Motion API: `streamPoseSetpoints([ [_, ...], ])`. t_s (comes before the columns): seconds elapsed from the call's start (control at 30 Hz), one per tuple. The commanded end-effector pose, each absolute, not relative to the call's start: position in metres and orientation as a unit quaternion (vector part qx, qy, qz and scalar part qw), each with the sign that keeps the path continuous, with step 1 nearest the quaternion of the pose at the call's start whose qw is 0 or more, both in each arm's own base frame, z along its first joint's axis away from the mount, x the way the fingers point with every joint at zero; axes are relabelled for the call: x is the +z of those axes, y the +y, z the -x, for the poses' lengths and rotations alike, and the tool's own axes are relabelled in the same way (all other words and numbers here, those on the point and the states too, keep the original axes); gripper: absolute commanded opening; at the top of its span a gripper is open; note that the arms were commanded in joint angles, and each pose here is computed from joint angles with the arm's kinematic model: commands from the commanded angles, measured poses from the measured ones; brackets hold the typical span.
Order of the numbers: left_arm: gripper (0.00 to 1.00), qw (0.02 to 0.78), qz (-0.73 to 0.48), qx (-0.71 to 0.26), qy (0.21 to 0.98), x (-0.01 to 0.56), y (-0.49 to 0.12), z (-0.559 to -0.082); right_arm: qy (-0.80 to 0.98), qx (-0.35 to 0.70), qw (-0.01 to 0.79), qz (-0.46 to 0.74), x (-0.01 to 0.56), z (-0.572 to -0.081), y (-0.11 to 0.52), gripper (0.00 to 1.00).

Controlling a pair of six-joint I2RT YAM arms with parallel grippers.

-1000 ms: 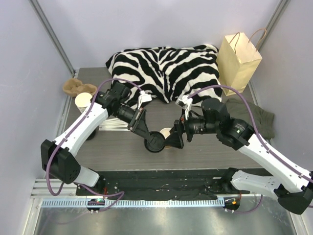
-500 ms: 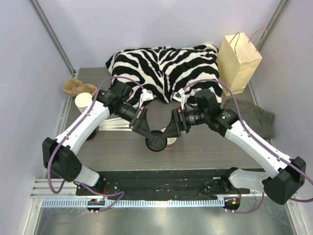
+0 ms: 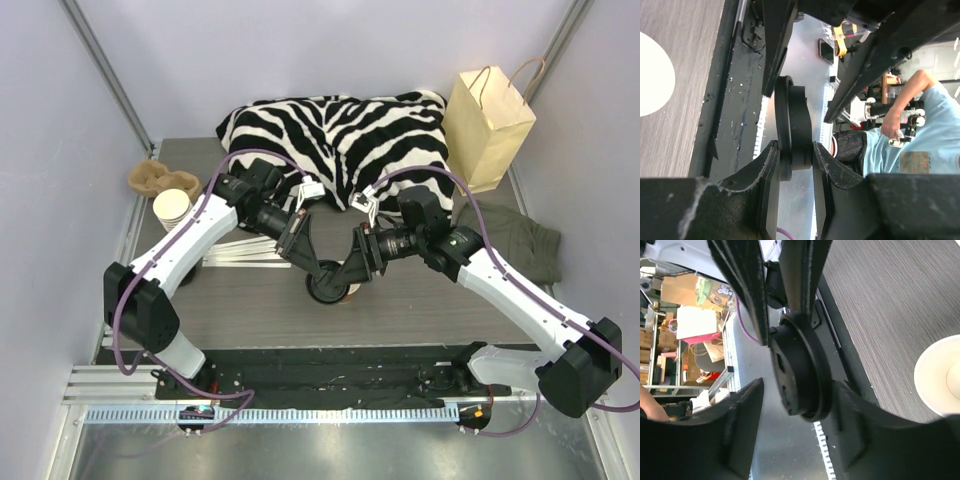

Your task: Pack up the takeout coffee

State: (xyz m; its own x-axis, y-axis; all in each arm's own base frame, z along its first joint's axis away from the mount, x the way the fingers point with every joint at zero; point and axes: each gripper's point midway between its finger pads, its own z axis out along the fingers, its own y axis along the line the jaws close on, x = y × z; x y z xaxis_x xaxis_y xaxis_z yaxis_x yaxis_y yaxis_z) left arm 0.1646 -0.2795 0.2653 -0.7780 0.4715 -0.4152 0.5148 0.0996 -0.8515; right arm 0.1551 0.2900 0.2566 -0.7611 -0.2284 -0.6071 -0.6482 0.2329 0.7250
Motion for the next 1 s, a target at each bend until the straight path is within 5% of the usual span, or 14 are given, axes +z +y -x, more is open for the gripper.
streamPoseSetpoints([
  [0.0, 0.0, 0.025, -0.348, -0.599, 0.721, 0.278, -0.288, -0.164, 0.735, 0.566, 0.201, 0.314, 0.268, -0.147, 0.291, 0.55],
  [0.13, 0.0, 0.026, -0.346, -0.6, 0.721, 0.278, -0.29, -0.166, 0.733, 0.57, 0.198, 0.313, 0.269, -0.145, 0.291, 0.43],
  [0.27, 0.0, 0.031, -0.344, -0.595, 0.726, 0.276, -0.291, -0.171, 0.73, 0.578, 0.198, 0.307, 0.275, -0.143, 0.291, 0.2],
  [0.37, 0.15, 0.07, -0.347, -0.571, 0.741, 0.278, -0.288, -0.185, 0.739, 0.58, 0.194, 0.282, 0.274, -0.149, 0.286, 0.07],
  [0.43, 0.33, 0.106, -0.293, -0.553, 0.773, 0.287, -0.275, -0.204, 0.748, 0.582, 0.187, 0.259, 0.268, -0.152, 0.281, 0.02],
  [0.57, 0.7, 0.294, -0.235, -0.481, 0.792, 0.312, -0.242, -0.256, 0.763, 0.597, 0.161, 0.189, 0.26, -0.159, 0.272, 0.01],
  [0.63, 0.7, 0.371, -0.242, -0.396, 0.805, 0.318, -0.232, -0.267, 0.76, 0.606, 0.166, 0.169, 0.255, -0.164, 0.272, 0.01],
  [0.97, 0.53, 0.36, -0.423, -0.24, 0.796, 0.27, -0.27, -0.232, 0.76, 0.621, 0.171, 0.083, 0.243, -0.178, 0.265, 0.01],
])
